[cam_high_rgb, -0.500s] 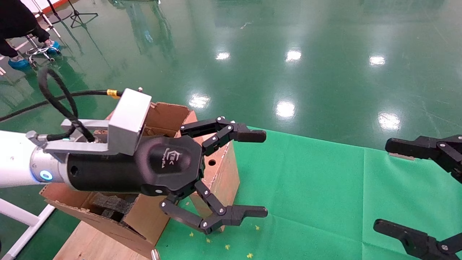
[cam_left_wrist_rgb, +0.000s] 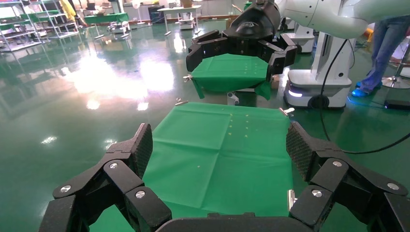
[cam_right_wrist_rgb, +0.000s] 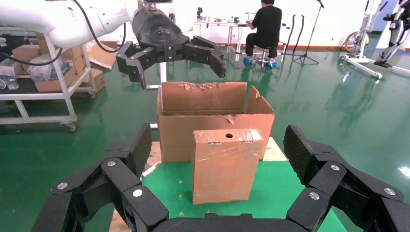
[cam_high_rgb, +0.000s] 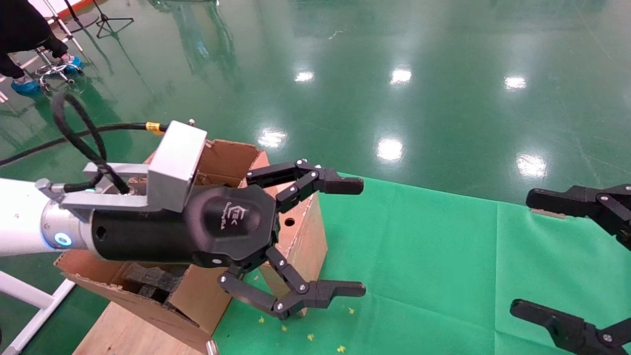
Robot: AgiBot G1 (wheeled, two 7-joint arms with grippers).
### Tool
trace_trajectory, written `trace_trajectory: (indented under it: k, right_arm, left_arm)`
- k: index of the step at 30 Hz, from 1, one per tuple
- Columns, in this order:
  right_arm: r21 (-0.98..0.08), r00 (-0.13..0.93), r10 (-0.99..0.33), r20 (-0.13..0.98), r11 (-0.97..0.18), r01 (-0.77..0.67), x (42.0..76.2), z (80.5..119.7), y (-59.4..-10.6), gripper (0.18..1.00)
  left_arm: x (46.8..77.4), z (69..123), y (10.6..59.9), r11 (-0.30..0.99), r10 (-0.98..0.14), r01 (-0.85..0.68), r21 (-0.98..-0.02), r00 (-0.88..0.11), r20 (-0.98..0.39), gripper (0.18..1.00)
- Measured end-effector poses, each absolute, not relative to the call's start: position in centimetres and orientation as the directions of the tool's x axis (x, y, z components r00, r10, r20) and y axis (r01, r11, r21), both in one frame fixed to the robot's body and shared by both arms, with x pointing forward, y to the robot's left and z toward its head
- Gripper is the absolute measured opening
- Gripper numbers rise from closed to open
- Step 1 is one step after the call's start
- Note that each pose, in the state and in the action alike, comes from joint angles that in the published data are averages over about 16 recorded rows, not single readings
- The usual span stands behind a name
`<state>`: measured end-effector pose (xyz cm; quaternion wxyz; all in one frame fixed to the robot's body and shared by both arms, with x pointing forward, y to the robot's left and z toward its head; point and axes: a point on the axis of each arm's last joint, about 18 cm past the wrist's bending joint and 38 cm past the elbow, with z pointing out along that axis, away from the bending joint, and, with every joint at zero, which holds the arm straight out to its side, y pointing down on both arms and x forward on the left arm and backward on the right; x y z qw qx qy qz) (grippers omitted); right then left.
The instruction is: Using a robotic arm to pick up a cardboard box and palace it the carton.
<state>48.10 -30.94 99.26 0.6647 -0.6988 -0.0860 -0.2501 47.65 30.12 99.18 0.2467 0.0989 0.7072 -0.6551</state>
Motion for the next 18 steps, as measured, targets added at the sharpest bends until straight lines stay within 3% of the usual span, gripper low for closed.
trace_trajectory:
  k: [18]
  right_arm:
    - [-0.886, 0.860, -0.213, 0.464, -0.102, 0.453, 48.1, 99.3, -30.9, 0.969]
  left_arm:
    - [51.8, 99.5, 32.0, 0.406, -0.319, 0.377, -0.833, -0.795, -0.515, 1.001]
